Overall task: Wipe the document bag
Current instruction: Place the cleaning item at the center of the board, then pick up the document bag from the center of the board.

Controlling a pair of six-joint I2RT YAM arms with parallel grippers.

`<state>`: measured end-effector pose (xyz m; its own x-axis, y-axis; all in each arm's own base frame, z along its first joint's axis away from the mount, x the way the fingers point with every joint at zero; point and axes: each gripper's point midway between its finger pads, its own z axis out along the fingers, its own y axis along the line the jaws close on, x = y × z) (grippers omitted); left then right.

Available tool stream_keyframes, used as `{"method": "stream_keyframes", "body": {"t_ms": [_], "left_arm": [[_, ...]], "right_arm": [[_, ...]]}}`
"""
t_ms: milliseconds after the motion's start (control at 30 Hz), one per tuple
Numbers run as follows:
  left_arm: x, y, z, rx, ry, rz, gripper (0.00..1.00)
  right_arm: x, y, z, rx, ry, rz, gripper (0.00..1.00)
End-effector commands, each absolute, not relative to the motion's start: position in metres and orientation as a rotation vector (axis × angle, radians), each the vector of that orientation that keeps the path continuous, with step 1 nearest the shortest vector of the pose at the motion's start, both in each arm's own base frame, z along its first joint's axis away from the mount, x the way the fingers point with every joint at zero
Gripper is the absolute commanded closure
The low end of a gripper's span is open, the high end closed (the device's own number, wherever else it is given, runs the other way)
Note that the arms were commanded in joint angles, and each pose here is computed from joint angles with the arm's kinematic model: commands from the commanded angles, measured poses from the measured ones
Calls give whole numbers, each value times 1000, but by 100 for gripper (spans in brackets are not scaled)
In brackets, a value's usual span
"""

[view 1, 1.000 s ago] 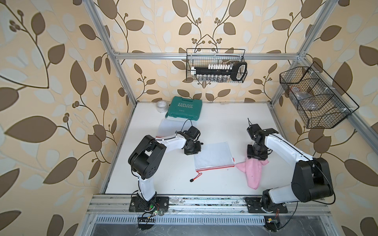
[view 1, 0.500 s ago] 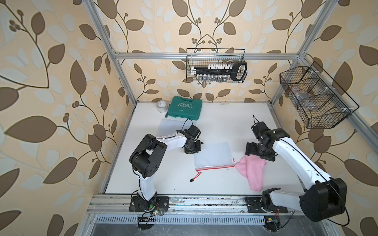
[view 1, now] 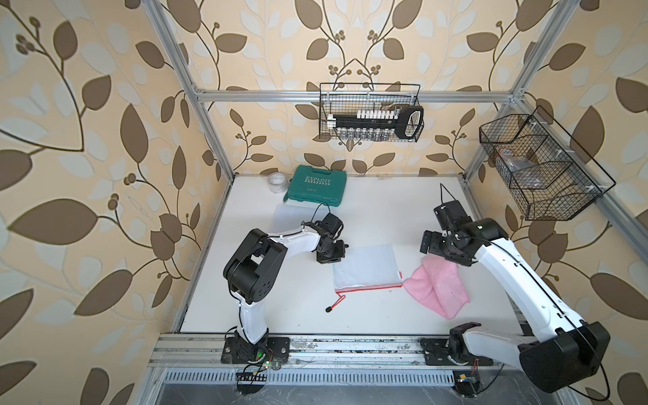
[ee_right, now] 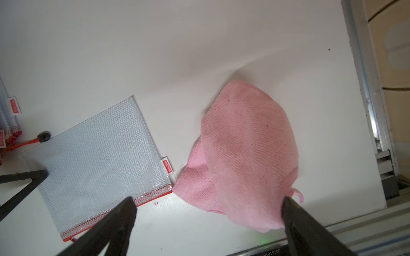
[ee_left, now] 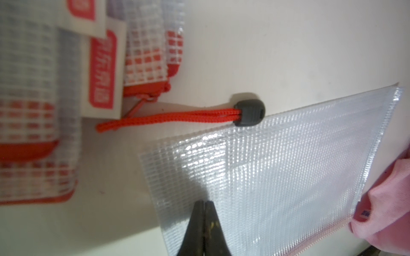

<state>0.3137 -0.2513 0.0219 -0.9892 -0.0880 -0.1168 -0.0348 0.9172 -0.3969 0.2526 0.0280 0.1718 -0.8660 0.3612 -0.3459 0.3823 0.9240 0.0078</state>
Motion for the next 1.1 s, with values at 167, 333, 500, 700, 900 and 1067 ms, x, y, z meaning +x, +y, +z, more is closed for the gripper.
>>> {"method": "stream_keyframes", "body": {"t_ms": [167,333,500,700,900,1067], "left_arm": [[315,-247,18,-63,2965,-583,95],[319,-252,23,-59,2948,-617,95],[319,-252,29,-53,2932,-632,95],[322,-256,32,-50,2923,-652,95],[317,-254,24,-80,2938,-656,94],[311,-247,15,-87,2963,-618,93]], "right_arm": [[224,41,111,517,3053,-125,2],[210,24,98,574,3113,-323,2],[244,36,194,520,2825,-156,2],[260,69,192,342,2856,-85,2],[294,131,124,188,2900,348,56],[309,154,85,212,2969,583,63]]}}
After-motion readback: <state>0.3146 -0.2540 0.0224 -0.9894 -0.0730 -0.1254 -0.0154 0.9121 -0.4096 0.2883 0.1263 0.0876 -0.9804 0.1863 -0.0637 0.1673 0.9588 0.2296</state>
